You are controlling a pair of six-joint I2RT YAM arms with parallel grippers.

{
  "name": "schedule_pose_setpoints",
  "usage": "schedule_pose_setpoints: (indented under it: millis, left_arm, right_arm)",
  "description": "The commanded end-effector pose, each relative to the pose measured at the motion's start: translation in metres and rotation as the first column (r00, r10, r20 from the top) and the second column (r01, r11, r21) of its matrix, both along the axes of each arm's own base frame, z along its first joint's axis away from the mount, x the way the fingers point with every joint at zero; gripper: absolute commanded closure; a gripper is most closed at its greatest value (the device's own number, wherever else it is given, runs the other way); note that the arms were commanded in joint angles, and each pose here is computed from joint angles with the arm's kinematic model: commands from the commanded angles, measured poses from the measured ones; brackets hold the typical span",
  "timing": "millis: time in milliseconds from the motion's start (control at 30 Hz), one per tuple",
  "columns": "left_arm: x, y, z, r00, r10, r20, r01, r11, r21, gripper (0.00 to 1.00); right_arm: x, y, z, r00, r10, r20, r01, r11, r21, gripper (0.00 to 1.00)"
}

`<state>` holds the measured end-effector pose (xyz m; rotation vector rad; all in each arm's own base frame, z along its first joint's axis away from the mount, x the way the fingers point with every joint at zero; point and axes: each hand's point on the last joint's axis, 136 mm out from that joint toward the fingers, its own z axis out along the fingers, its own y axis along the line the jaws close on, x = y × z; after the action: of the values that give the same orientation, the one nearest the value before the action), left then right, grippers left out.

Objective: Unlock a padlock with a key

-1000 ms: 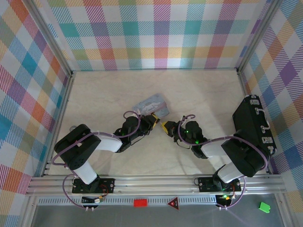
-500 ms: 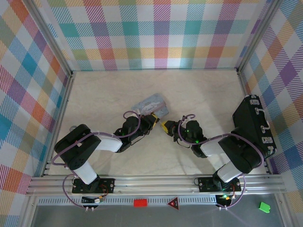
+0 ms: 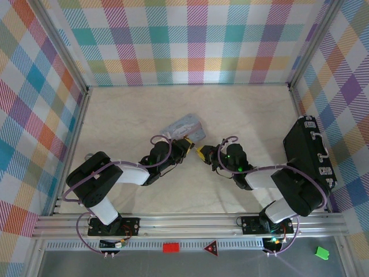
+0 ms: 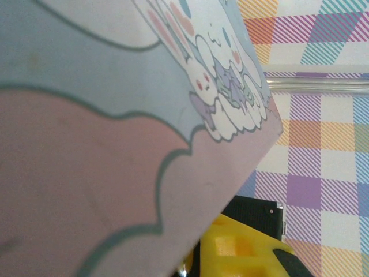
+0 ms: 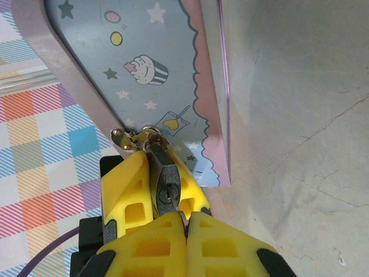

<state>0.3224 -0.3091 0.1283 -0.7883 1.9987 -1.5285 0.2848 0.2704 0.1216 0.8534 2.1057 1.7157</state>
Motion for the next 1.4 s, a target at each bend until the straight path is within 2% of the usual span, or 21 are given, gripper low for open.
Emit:
schedule_pose_setpoints:
  millis: [0,167,533,833,1000,1367]
  left_arm:
    - [-0.02,-0.033,0.046,0.989,-0.129,0.07,0.137,0.983,-0.123,1.0]
    - [-0.022,-0.035,0.051,0.987,-0.139,0.077,0.148,0.981,-0.128,1.0]
    - [-0.023,-0.038,0.064,0.985,-0.142,0.097,0.156,0.976,-0.153,1.0]
    - [-0.022,-0.043,0.06,0.984,-0.15,0.092,0.163,0.975,-0.152,1.0]
    - [-0.024,-0.043,0.058,0.984,-0.155,0.09,0.167,0.975,-0.147,1.0]
    - [-0.033,-0.043,0.047,0.982,-0.175,0.069,0.183,0.975,-0.124,1.0]
  right_arm:
    - [0.012,0.005,0.02,0.997,0.018,0.069,-0.019,1.0,0.006,1.0]
    - [0.017,0.001,0.019,0.996,0.04,0.079,-0.038,0.999,-0.027,1.0]
    - [0.015,0.016,0.039,0.961,0.156,0.228,-0.143,0.987,-0.076,1.0]
    - [0.011,0.024,0.042,0.98,0.131,0.152,-0.143,0.987,0.076,1.0]
    - [0.013,0.021,0.041,0.992,0.087,0.095,-0.101,0.985,0.143,1.0]
    - [0.025,0.007,0.047,0.995,0.049,0.088,-0.063,0.983,0.175,1.0]
